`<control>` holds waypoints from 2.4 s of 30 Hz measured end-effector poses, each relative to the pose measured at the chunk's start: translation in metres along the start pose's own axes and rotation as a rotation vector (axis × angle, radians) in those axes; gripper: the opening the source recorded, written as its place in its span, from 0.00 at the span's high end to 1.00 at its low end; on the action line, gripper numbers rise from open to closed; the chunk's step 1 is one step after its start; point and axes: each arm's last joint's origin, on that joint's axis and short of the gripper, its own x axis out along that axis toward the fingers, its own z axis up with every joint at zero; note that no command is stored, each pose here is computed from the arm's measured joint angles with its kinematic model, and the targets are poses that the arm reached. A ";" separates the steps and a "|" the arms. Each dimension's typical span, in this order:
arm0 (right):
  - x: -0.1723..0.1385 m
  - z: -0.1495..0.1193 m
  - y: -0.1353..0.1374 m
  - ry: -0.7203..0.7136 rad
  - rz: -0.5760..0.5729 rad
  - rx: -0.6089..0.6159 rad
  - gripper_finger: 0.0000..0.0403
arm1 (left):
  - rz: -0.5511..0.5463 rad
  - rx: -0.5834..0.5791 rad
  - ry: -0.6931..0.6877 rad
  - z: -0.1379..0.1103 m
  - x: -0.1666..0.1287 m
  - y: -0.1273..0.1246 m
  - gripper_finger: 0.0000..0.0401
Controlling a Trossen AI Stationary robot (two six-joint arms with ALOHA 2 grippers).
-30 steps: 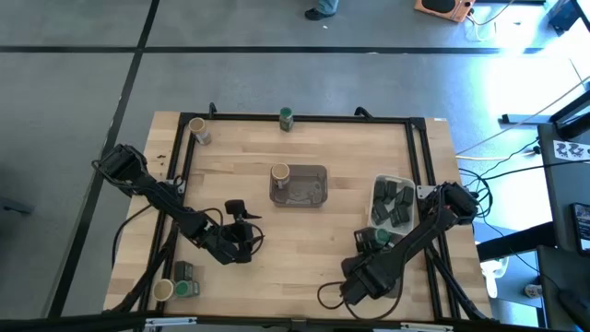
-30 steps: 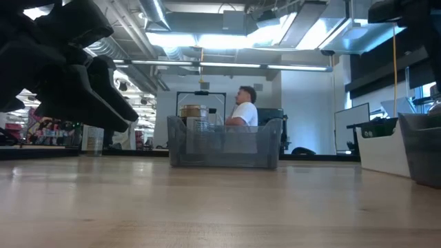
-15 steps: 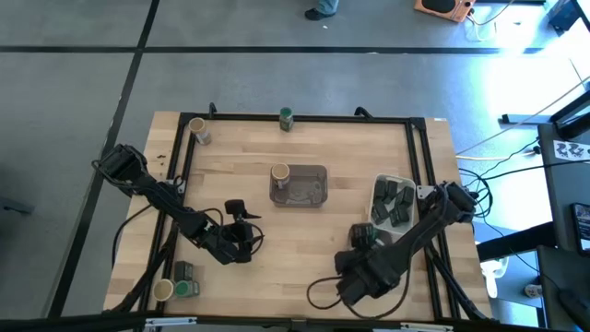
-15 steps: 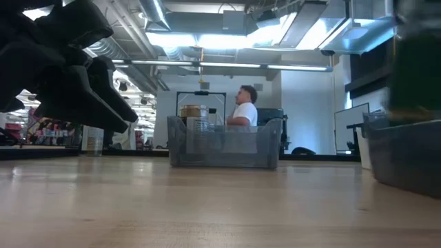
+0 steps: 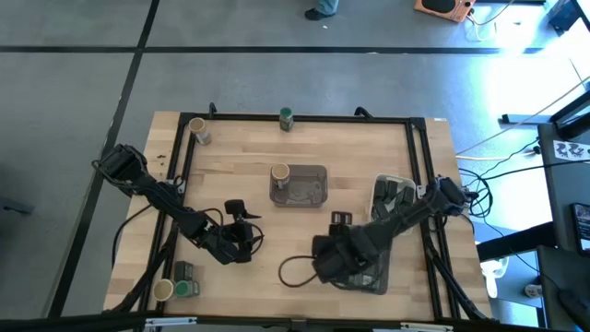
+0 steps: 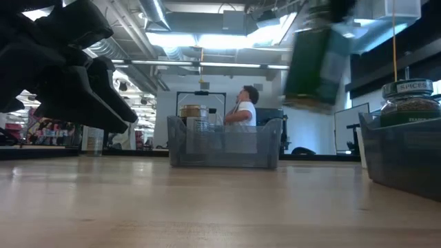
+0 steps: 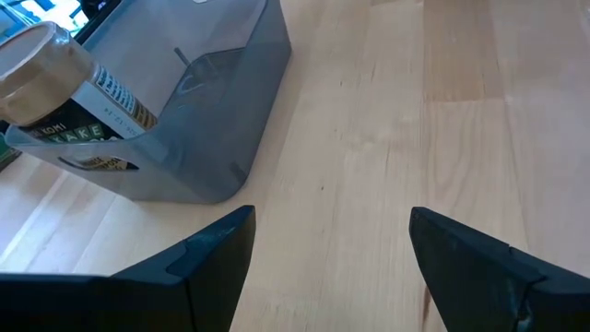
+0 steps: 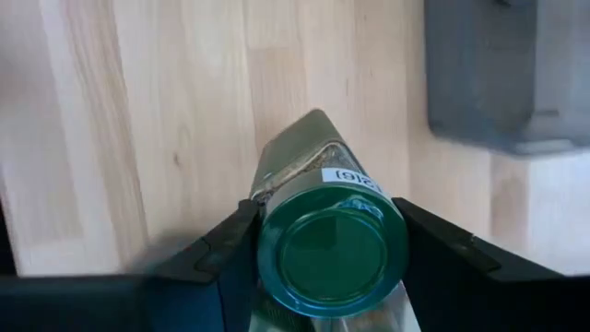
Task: Sort spices by type
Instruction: Adjust the green seasoning bottles
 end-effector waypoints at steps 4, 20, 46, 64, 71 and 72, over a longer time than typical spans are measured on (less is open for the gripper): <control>0.020 0.013 -0.004 0.010 -0.003 0.018 0.47 | 0.001 -0.001 0.002 0.000 0.000 0.000 0.29; 0.081 0.034 -0.012 0.148 0.013 -0.080 0.45 | -0.001 -0.001 0.002 0.000 0.000 0.000 0.29; -0.029 -0.030 -0.001 0.101 -0.063 0.031 0.24 | -0.019 -0.004 0.007 -0.002 -0.003 -0.003 0.29; 0.002 -0.100 -0.033 0.146 -0.058 0.138 0.26 | -0.028 0.001 0.023 -0.003 -0.002 -0.002 0.29; 0.015 -0.102 -0.029 0.138 -0.032 0.122 0.26 | -0.027 0.002 0.024 -0.003 -0.002 -0.002 0.29; 0.016 -0.103 -0.030 0.142 -0.039 0.120 0.26 | -0.026 0.002 0.025 -0.003 -0.002 -0.002 0.29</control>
